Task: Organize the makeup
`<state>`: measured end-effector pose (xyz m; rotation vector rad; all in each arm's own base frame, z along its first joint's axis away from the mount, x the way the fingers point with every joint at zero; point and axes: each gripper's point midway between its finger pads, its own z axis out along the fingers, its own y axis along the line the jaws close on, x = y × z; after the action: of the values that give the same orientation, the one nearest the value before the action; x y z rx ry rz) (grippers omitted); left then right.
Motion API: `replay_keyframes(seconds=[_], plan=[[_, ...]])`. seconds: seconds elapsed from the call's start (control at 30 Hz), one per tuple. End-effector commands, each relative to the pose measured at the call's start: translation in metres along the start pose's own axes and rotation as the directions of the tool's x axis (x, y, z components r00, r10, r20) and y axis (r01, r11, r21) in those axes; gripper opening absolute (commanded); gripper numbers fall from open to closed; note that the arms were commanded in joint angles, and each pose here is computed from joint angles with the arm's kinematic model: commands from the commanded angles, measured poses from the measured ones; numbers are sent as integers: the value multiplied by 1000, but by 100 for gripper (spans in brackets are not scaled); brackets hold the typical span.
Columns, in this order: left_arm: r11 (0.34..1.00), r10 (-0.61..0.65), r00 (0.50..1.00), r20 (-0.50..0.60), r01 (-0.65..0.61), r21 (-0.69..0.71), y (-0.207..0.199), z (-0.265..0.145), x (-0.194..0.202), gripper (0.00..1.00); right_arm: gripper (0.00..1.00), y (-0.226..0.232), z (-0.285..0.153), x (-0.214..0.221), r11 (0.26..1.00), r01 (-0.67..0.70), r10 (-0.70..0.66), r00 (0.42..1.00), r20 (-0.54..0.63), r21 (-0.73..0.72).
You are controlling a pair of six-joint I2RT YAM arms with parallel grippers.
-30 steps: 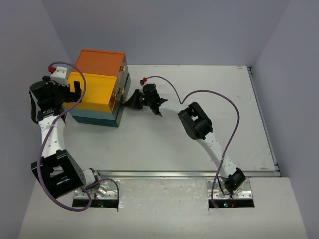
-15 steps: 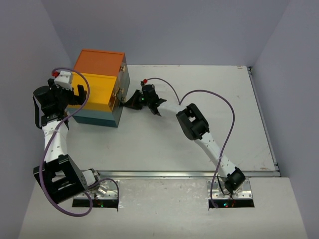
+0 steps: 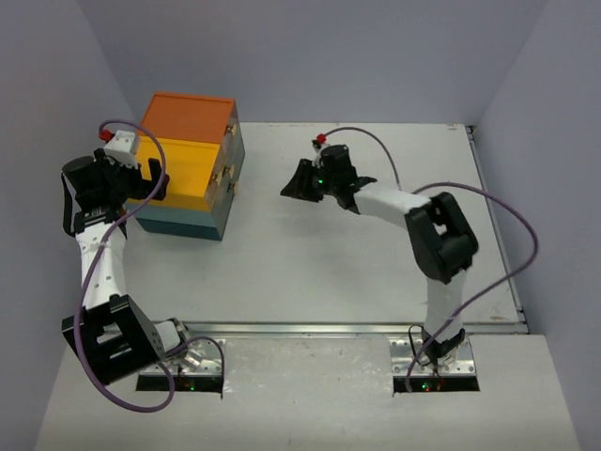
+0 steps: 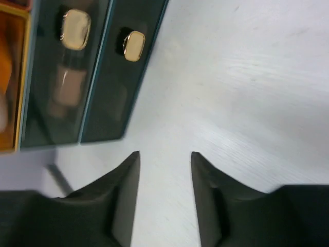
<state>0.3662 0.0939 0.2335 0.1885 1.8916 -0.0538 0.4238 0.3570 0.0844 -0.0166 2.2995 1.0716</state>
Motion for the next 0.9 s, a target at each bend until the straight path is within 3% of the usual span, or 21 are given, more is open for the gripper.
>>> replay_keyframes(seconds=[0.0, 0.03, 0.07, 0.1, 0.2, 0.37, 0.43, 0.53, 0.87], plan=[[998, -53, 989, -138, 55, 11, -19, -25, 18, 95, 63, -16, -123, -21, 941, 250, -273, 959, 78, 227], [999, -46, 991, -129, 47, 1, -20, -30, 13, 95, 88, -34, -163, -23, 905, 231, -294, 947, 133, 356], [1000, -27, 994, -103, 26, -14, -20, -38, 2, 96, 98, -63, -184, 1, 867, 208, -275, 957, 87, 454], [1000, -20, 995, -93, 18, -18, -22, -43, -2, 96, 99, -57, -205, -16, 851, 181, -298, 940, 169, 493], [999, 8, 997, -79, -12, -48, -31, -67, -9, 97, 99, -87, -280, 17, 794, 106, -310, 917, 249, 599], [994, 16, 989, -148, -31, -100, -45, -99, 24, 98, 99, -108, -322, 53, 774, 54, -307, 903, 299, 631], [989, 64, 983, -174, -86, -123, -48, -112, 41, 98, 99, -112, -330, 65, 778, 43, -293, 907, 302, 626], [943, 102, 979, -179, -152, -297, -27, -132, 48, 100, 99, -118, -332, 79, 790, 10, -261, 910, 321, 613], [916, 67, 930, -362, -201, -347, -21, -138, 132, 100, 99, -126, -329, 104, 833, -54, -184, 911, 368, 550]])
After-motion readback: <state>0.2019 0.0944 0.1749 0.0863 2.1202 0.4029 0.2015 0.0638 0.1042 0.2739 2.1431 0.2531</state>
